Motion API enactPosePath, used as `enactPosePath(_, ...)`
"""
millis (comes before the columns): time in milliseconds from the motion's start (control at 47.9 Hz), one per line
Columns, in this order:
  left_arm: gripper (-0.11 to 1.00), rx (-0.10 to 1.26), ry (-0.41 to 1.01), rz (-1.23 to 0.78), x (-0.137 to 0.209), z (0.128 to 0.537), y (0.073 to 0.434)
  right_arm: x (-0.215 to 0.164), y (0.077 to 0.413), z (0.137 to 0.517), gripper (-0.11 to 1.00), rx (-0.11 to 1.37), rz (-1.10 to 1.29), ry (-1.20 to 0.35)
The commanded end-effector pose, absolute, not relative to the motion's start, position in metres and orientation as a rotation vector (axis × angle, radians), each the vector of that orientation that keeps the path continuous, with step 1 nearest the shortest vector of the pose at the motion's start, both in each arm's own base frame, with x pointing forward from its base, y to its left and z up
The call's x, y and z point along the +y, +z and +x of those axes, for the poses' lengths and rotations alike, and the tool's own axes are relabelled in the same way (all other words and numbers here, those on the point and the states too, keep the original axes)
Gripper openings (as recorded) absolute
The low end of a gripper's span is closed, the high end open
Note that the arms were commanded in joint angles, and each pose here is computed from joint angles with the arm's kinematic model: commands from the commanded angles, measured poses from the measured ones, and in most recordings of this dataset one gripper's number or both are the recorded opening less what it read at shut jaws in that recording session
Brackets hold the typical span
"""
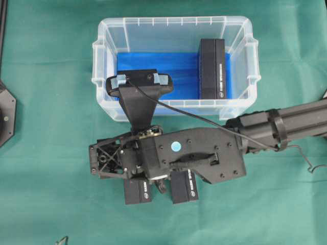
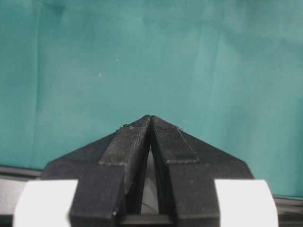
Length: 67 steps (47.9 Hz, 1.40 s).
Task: Take the box out of the case with the right arm.
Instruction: 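Carry the box forward and lower it onto the cloth left of the first box, then open the right gripper to release the box on the cloth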
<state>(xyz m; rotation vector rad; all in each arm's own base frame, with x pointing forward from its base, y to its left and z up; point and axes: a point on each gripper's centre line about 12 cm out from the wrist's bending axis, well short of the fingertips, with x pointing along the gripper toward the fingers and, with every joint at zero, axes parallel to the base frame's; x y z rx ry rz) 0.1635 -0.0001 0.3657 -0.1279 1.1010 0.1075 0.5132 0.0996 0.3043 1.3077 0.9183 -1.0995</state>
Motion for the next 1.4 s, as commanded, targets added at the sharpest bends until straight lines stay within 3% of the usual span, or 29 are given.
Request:
enactPosePath(0, 0.02, 1.085, 0.111, -0.128, 0.001, 0.165, 0.370, 0.096, 0.339, 0.504, 0.90, 0.872, 1.350, -1.042)
enactPosePath(417, 0.02, 1.084, 0.113, -0.131, 0.001, 0.165, 0.370, 0.093, 0.347, 0.475, 0.90, 0.965, 1.267, -1.183)
enactPosePath(689, 0.02, 1.087, 0.114, -0.132, 0.001, 0.165, 0.369, 0.092, 0.352, 0.446, 0.90, 1.019, 1.218, -1.192)
enactPosePath(1377, 0.02, 1.091, 0.111, -0.127, 0.001, 0.165, 0.369, 0.077, 0.339, 0.285, 0.90, 1.037, 1.206, -1.184)
